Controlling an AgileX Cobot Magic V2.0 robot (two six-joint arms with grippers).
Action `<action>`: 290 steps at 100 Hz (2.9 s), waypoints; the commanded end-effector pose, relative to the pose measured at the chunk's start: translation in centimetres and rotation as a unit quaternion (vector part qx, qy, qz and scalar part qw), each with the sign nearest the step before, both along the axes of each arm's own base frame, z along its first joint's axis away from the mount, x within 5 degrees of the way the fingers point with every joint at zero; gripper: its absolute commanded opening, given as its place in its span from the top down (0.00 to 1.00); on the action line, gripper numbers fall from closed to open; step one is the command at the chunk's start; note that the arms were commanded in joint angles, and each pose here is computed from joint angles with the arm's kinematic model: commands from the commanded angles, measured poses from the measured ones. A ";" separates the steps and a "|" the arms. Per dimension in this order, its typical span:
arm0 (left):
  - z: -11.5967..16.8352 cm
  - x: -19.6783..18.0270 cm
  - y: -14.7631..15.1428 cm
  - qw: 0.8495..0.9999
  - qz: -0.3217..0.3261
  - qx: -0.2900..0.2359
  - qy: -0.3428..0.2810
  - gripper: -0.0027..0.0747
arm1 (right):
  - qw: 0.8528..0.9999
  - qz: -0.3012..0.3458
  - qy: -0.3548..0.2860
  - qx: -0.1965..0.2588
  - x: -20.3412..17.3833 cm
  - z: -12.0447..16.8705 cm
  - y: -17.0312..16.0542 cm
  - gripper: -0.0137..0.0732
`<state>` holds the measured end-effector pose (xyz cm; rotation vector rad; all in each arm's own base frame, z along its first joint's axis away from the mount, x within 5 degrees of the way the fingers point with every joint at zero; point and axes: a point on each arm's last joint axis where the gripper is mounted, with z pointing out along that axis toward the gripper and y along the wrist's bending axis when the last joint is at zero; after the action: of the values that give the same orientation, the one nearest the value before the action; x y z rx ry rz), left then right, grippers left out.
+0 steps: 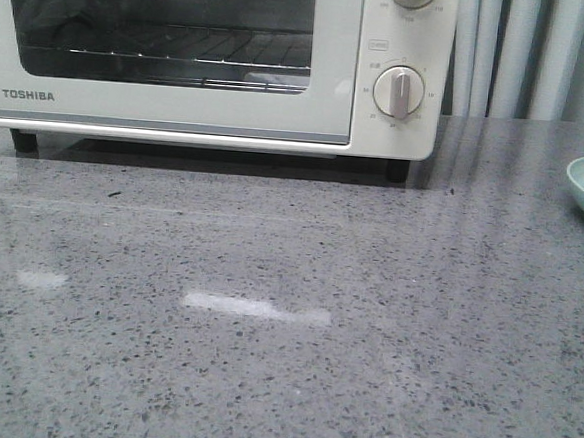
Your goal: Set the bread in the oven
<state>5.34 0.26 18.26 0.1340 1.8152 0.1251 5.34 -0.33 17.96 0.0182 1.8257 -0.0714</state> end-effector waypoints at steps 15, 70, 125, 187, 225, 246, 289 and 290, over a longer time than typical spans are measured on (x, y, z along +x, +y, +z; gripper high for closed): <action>-0.1 0.0 -0.1 0.999 -0.005 0.000 -0.035 0.99 | 1.000 0.001 -0.019 -0.017 0.0 -0.1 0.0 0.92; 1.8 0.1 -0.4 0.990 -0.021 -0.005 -0.138 0.99 | 0.999 -0.001 -0.022 -0.045 0.0 0.0 -0.2 0.92; 7.0 -1.7 -1.1 0.899 -0.067 -0.012 -0.432 0.99 | 0.851 0.038 -0.519 -0.068 -2.9 8.7 1.0 0.92; 12.4 -1.4 -0.4 0.949 -0.033 -0.152 -0.274 0.99 | 0.953 -0.009 -0.291 -0.080 -2.4 13.4 0.0 0.92; 17.6 0.4 -0.9 0.904 -0.084 -0.198 -0.370 0.99 | 0.989 -0.027 -0.110 0.096 0.8 17.1 -0.2 0.92; 17.9 2.9 -1.5 0.929 -0.090 -0.219 -0.283 0.99 | 0.993 -0.027 -0.037 0.108 2.1 19.4 -0.2 0.92; 20.9 8.1 -4.9 0.972 -0.149 -0.154 -0.099 0.99 | 0.995 -0.023 -0.011 0.099 2.7 23.2 -0.1 0.92; 21.0 8.2 -5.1 0.971 -0.154 -0.153 -0.097 0.99 | 0.995 -0.024 -0.010 0.099 2.7 23.2 -0.1 0.92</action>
<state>12.68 -3.77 37.24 0.1139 1.6153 -0.3304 7.78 -0.45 39.62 0.2351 1.8767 0.0914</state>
